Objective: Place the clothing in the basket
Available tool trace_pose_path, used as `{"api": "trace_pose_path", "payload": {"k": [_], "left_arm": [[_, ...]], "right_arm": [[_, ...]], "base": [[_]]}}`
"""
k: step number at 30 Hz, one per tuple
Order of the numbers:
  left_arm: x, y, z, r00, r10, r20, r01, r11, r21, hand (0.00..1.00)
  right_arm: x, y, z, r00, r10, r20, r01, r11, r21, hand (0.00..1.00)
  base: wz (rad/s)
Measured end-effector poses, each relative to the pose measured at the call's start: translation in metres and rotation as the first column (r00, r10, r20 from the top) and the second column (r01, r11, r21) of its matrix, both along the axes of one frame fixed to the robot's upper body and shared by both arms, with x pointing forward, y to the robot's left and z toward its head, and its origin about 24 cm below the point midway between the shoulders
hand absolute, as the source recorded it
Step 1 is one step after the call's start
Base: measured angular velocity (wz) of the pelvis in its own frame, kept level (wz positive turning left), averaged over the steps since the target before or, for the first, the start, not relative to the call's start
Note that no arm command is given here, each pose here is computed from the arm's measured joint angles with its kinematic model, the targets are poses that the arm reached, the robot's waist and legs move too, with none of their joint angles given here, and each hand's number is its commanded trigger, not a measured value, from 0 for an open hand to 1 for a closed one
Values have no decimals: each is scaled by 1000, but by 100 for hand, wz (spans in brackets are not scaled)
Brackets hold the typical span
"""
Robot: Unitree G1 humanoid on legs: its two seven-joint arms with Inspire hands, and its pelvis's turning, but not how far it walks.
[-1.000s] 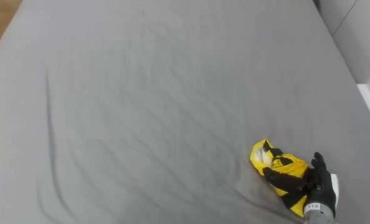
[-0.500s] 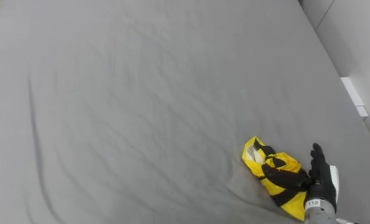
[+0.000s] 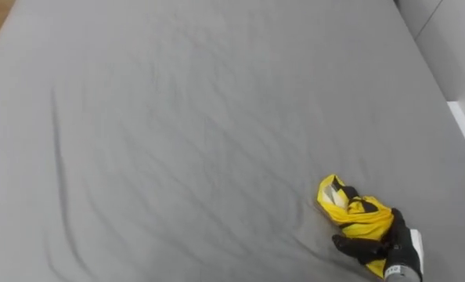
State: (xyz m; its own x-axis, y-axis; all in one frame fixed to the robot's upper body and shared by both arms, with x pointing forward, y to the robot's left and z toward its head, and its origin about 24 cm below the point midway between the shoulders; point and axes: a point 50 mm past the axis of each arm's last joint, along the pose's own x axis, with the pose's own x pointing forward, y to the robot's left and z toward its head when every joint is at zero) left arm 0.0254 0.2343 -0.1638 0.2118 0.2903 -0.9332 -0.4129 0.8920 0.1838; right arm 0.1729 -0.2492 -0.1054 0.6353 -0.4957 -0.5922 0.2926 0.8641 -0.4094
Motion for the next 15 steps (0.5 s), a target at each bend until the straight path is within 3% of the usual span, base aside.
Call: {"api": "trace_pose_path", "payload": {"k": [2,3,4,5,15], "left_arm": [[0,0,0,1000,-3,-1,3,1000,1,0],[1,0,0,1000,-8,-2,8,1000,0,0],[2,-1,0,1000,-11,0,11,1000,-1,0],[2,0,0,1000,-11,0,11,1000,0,0],[12,5,0,998,-55,-7,55,998,-3,0]], "right_arm": [[-1,-5,-4,999,7,-37,-7,1000,-14,0],[-3,-7,-6,998,5,-58,-7,1000,-21,14],[-4,-10,-7,997,2,-74,-4,1000,-30,35],[-5,-11,-8,996,0,-84,-3,999,-35,100],[-4,-56,-1,975,-168,-144,147,979,-141,100]], "base": [[17],[8],[10],[19],[23]]}}
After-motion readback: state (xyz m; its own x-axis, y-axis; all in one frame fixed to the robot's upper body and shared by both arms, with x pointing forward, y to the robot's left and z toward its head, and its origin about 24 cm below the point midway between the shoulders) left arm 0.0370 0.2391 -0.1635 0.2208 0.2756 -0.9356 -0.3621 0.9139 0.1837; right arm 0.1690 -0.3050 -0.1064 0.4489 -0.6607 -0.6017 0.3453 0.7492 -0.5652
